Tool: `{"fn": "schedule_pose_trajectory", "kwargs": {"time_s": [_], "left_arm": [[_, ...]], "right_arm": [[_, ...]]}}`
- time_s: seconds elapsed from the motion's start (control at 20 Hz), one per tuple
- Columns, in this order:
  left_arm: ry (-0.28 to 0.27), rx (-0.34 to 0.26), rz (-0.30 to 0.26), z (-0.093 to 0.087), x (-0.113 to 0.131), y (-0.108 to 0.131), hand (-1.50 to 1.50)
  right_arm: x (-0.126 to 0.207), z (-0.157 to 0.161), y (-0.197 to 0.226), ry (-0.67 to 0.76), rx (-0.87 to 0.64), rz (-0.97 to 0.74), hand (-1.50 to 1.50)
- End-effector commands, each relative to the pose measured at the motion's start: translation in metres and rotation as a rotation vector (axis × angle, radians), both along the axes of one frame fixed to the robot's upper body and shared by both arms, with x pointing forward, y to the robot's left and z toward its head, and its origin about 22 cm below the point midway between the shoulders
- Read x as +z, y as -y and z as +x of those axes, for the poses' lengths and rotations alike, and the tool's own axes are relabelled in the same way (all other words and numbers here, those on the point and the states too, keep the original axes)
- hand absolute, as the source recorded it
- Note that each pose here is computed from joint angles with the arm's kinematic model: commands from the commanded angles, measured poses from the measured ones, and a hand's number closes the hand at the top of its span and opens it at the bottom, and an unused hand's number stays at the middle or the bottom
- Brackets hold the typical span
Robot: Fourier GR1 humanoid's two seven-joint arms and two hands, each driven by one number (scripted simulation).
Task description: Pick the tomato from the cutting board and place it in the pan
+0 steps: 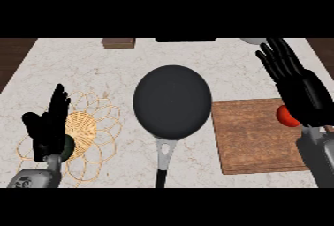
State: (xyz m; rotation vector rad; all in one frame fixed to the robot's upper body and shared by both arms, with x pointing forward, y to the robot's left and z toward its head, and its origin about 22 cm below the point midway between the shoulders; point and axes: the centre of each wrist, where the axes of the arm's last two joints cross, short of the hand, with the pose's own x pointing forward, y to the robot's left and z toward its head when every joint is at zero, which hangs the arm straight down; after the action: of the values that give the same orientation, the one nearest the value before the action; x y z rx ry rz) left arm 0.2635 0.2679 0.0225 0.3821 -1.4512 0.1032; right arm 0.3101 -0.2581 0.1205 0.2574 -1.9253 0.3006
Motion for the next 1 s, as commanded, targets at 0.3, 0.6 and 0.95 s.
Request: {"fn": "schedule_pose_trajectory", "kwargs": {"time_s": [0.3,0.6,0.95], "left_arm": [[-0.199,0.048,0.124,-0.014,-0.014,-0.057,0.0],[-0.261,0.021,0.167,-0.019,-0.008,-0.083,0.0],[-0.269,-0.015,0.178,-0.004,-0.021,-0.079,0.0]], "right_arm": [[0.048,0.012,0.085,0.309,-0.514,0.427,-1.5],[-0.065,-0.035,0.137,0.0,-1.059,0.128,1.5],[-0.036,-0.073,0.119,0.048,-0.947,-0.128,-1.5]]}}
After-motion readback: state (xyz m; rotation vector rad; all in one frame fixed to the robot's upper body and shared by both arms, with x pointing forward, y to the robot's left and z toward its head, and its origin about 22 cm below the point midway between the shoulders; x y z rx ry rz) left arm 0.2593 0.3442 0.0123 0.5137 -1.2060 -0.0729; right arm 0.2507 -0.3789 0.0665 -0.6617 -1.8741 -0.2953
